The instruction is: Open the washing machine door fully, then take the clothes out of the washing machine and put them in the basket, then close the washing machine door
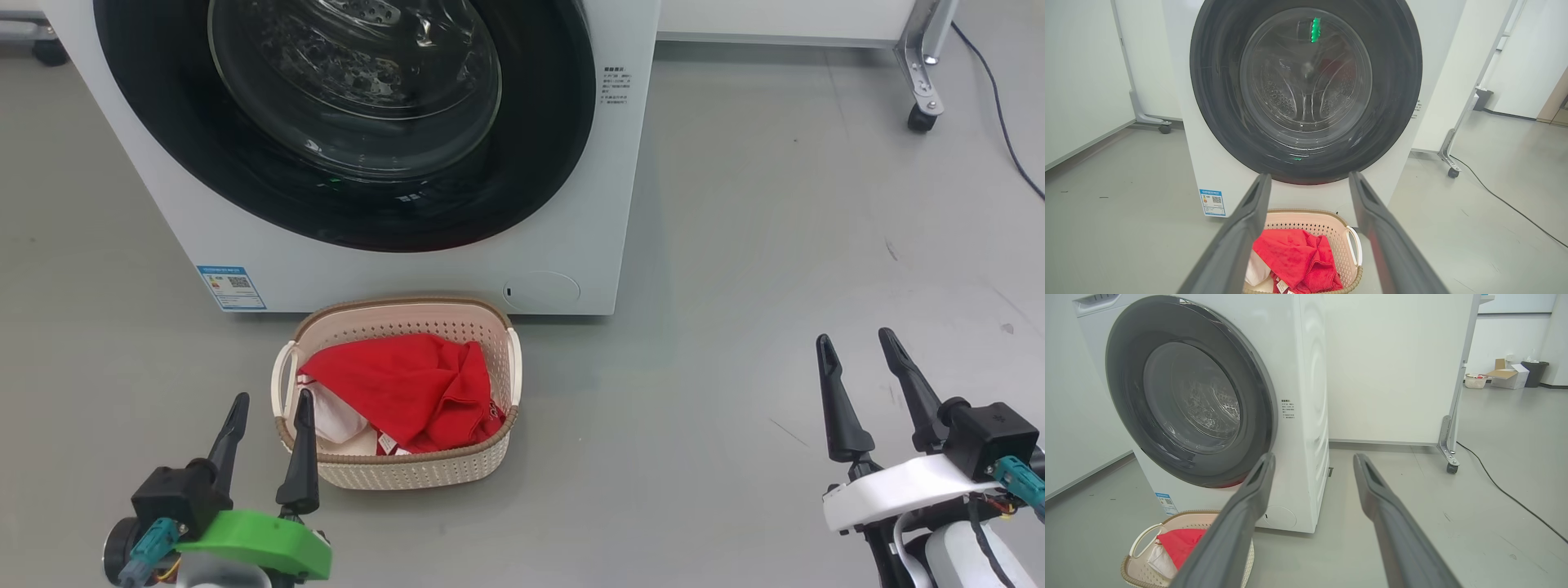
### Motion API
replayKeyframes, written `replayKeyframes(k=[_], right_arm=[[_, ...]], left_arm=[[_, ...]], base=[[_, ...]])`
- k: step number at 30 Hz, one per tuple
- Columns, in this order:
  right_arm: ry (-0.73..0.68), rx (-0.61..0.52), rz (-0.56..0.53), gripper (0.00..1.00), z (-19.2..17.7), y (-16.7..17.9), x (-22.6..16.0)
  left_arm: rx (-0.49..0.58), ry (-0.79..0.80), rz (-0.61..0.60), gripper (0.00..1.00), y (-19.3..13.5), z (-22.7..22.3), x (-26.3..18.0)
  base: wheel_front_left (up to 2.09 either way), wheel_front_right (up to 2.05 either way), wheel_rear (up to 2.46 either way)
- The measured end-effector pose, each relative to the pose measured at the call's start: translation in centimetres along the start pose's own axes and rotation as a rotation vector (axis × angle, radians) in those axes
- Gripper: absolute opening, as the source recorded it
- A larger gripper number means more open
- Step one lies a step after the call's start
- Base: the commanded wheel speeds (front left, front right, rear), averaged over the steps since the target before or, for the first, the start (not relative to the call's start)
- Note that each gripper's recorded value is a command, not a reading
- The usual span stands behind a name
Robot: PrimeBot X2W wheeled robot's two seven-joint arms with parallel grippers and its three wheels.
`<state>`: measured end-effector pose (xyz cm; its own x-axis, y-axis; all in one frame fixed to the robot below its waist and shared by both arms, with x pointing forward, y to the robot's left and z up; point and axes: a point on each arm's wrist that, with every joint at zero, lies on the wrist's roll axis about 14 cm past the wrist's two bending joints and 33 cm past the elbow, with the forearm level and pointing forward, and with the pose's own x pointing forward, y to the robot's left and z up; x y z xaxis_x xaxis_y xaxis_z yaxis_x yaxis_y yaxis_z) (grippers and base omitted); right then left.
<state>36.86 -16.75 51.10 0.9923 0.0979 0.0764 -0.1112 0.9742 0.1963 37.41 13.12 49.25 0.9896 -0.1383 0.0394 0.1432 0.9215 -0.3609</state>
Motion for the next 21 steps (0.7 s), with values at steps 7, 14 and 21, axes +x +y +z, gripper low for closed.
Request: replayKeyframes(k=[7, 14, 21], right_arm=[[0.004, 0.003, -0.006, 1.00, -0.13, -0.13, -0.24], [-0.001, 0.024, -0.020, 1.00, -0.10, -0.15, -0.47], [-0.001, 0.024, -0.020, 1.00, -0.09, -0.17, -0.49]], left_arm=[[0.000, 0.004, -0.002, 1.00, -0.09, -0.15, 0.08], [0.007, 0.007, -0.015, 1.00, -0.47, -0.25, 0.15], [0.005, -0.002, -0.018, 1.00, -0.55, 0.05, 0.22]], base=[[0.00, 0.00, 0.00], [0.00, 0.00, 0.00], [0.00, 0.00, 0.00]])
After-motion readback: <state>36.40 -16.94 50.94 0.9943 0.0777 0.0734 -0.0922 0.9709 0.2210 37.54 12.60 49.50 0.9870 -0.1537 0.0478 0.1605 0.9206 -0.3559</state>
